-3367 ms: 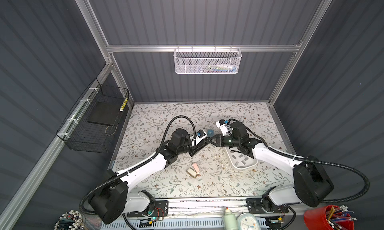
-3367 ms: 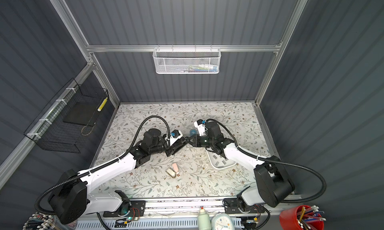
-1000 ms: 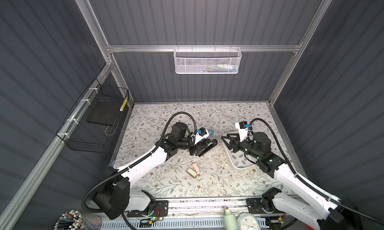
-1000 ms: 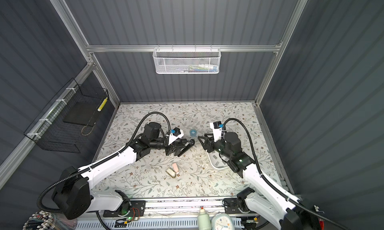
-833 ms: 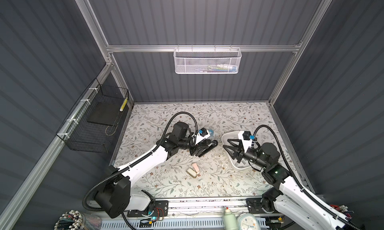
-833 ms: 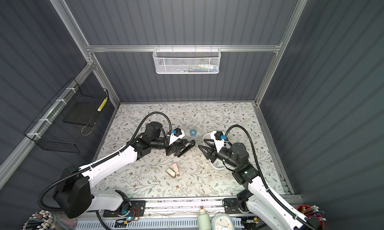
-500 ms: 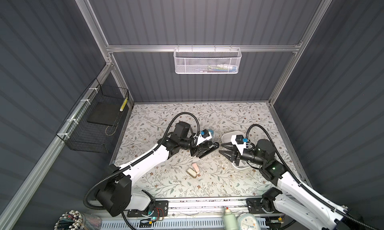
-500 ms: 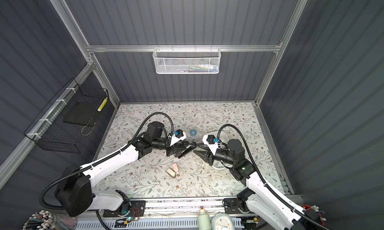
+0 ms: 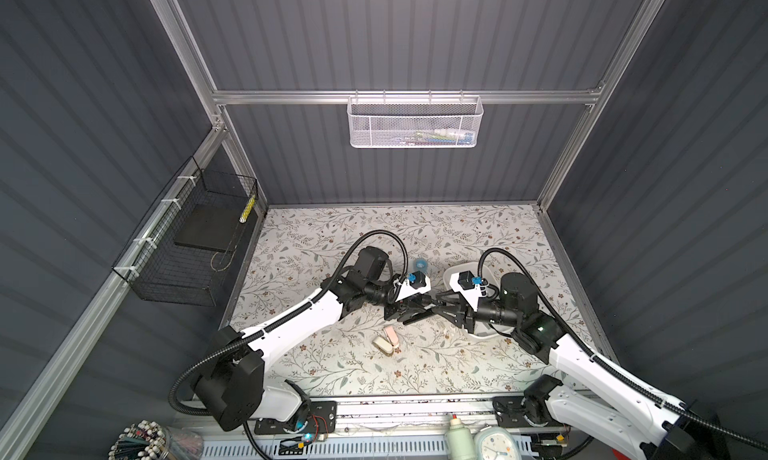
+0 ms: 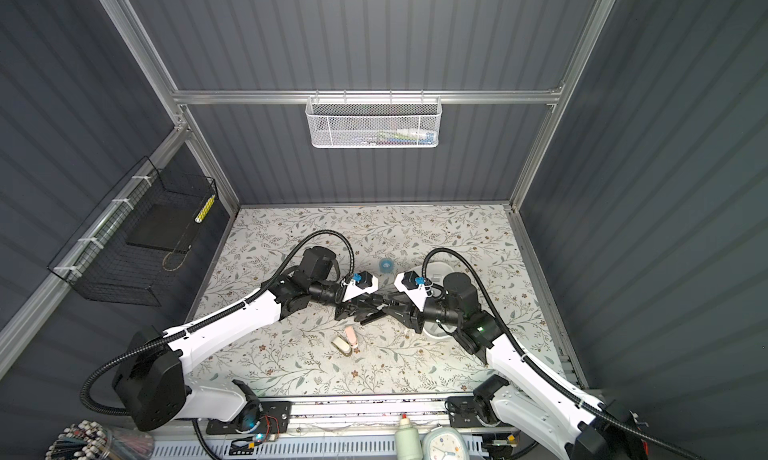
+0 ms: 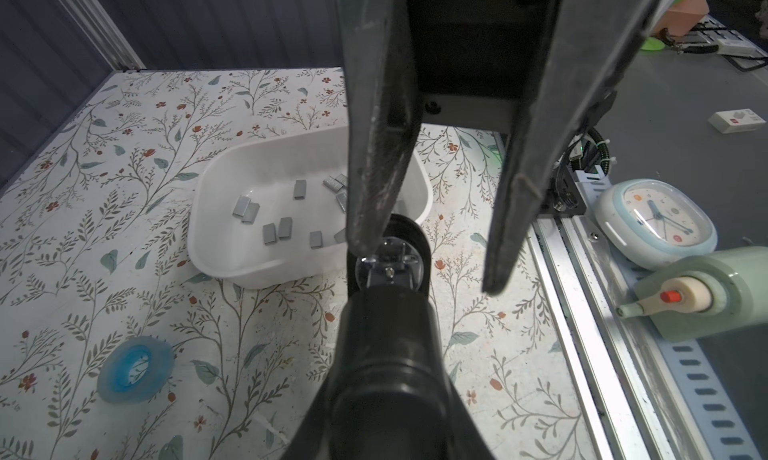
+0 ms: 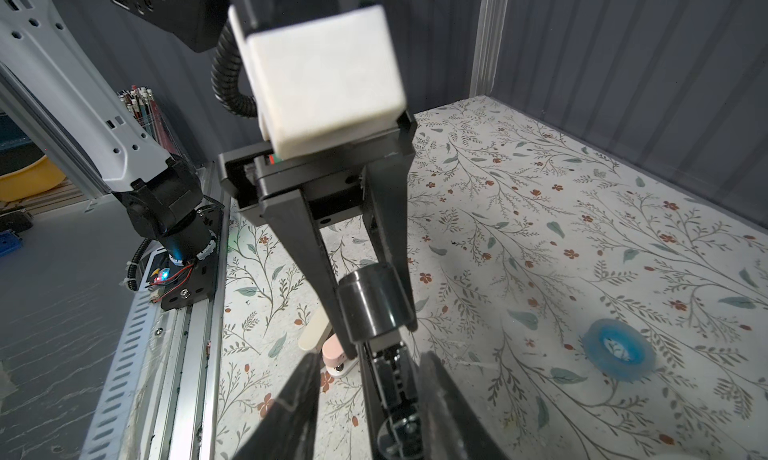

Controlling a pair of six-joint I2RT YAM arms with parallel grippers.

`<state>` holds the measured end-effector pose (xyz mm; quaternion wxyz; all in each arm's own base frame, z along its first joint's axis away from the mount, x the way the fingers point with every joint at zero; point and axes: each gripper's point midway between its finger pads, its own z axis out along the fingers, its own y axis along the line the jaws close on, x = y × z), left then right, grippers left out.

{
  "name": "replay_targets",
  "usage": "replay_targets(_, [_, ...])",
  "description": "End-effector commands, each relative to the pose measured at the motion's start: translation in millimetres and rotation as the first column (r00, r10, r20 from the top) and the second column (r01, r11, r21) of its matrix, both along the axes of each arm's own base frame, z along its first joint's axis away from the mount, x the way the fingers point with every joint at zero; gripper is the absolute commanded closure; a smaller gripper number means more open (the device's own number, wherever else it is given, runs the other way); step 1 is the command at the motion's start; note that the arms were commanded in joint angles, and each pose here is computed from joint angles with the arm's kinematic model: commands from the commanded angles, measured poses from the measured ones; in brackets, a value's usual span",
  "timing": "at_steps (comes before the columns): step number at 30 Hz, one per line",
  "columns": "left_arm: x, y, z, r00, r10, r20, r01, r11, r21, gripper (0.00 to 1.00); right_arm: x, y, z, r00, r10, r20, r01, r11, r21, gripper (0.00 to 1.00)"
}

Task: Load the staples into the stapler
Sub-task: 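Grasp the stapler end with the right gripper while the left gripper holds it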

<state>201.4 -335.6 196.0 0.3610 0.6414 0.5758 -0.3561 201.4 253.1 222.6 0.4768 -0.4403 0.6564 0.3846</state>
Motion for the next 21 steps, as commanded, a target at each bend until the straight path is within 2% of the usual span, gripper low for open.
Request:
replay_targets(1, [-5, -8, 29, 0.996, -0.063, 0.062, 0.067, 0.995, -0.073, 1.0, -3, 4, 9, 0.999, 0.036, 0.004, -0.036, 0.999, -0.003, 0.59])
replay_targets(10, [-17, -6, 46, 0.993, -0.101, 0.061, 0.108, 0.987, -0.123, 1.0, 3, 4, -3, 0.999, 0.018, -0.027, -0.02, 0.998, -0.068, 0.63])
replay_targets(17, [-20, -3, 60, 0.994, -0.094, 0.057, 0.101, 0.983, -0.151, 1.0, 0, 5, -5, 0.998, 0.037, -0.043, -0.04, 0.996, -0.078, 0.64])
replay_targets(21, [-23, -2, 65, 0.993, -0.105, 0.047, 0.111, 0.981, -0.157, 1.0, 0, 4, -8, 0.998, 0.035, -0.047, -0.04, 0.994, -0.097, 0.69])
